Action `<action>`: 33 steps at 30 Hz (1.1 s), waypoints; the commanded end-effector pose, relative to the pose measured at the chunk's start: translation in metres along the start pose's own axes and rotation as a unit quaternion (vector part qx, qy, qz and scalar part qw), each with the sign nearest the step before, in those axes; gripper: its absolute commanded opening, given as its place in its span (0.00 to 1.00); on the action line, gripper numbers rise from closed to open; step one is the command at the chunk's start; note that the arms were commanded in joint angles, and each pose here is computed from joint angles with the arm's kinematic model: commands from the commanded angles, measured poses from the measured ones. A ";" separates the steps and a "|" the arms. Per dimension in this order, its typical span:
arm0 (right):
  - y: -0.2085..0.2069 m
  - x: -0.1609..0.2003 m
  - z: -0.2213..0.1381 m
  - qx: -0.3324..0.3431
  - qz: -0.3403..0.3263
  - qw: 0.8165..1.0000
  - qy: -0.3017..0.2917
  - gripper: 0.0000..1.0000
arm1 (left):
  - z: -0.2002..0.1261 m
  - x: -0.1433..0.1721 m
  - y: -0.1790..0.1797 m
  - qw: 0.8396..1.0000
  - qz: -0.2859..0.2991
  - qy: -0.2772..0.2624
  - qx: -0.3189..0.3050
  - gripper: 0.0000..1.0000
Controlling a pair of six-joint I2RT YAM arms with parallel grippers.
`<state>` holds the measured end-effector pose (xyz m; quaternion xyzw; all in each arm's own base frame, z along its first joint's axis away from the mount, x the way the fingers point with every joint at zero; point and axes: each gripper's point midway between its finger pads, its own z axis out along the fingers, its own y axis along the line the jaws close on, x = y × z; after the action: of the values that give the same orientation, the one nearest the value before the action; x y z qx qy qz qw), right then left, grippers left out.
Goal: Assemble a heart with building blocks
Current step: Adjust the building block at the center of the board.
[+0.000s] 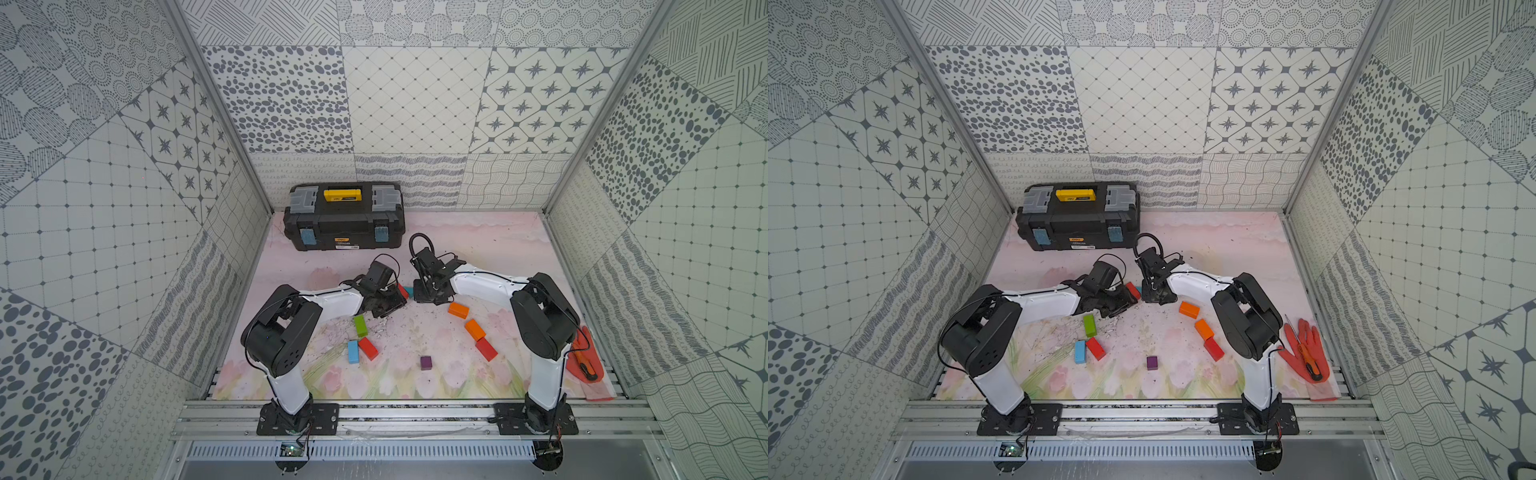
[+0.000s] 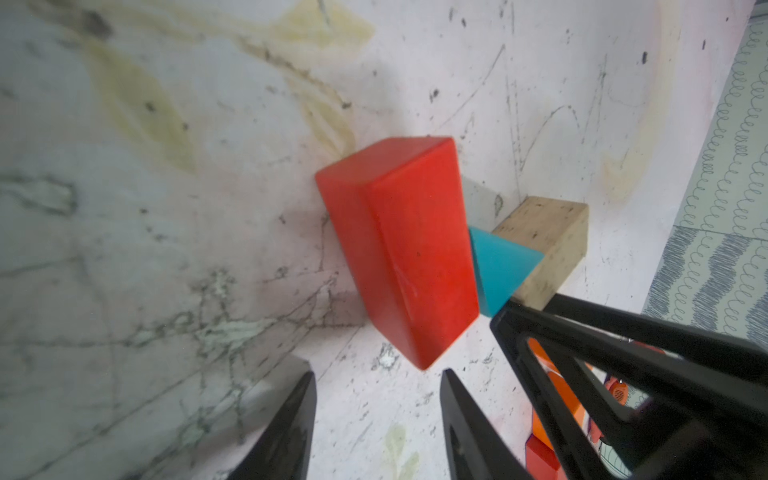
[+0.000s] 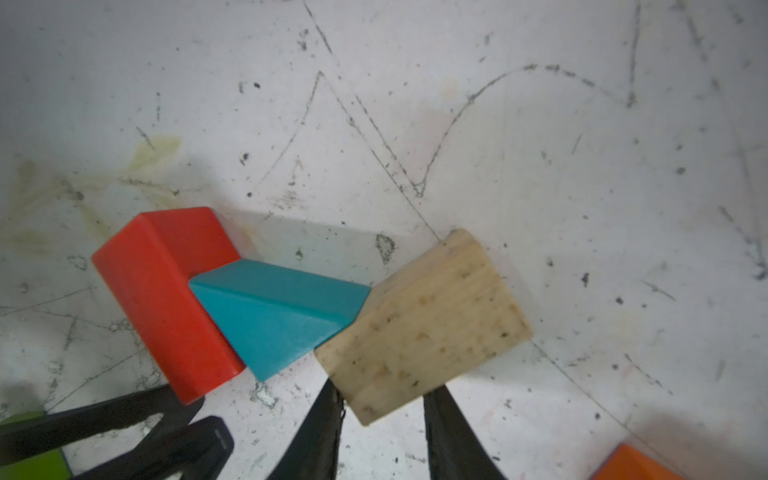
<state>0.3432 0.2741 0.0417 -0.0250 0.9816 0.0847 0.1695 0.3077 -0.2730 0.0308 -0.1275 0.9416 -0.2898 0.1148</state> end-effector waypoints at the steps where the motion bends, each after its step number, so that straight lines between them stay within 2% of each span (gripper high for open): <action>1: -0.001 -0.005 0.005 0.003 0.005 1.000 -0.006 0.36 | 0.004 0.026 0.050 0.993 -0.010 0.042 -0.107 0.49; 33: 0.000 -0.001 -0.003 -0.013 0.012 1.000 -0.010 0.36 | -0.002 0.003 0.068 0.982 -0.005 -0.014 -0.187 0.42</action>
<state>0.3406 0.2734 0.0361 -0.0249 0.9818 0.0878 0.1664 0.3221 -0.2706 0.0287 -0.1372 0.9497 -0.2476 0.1342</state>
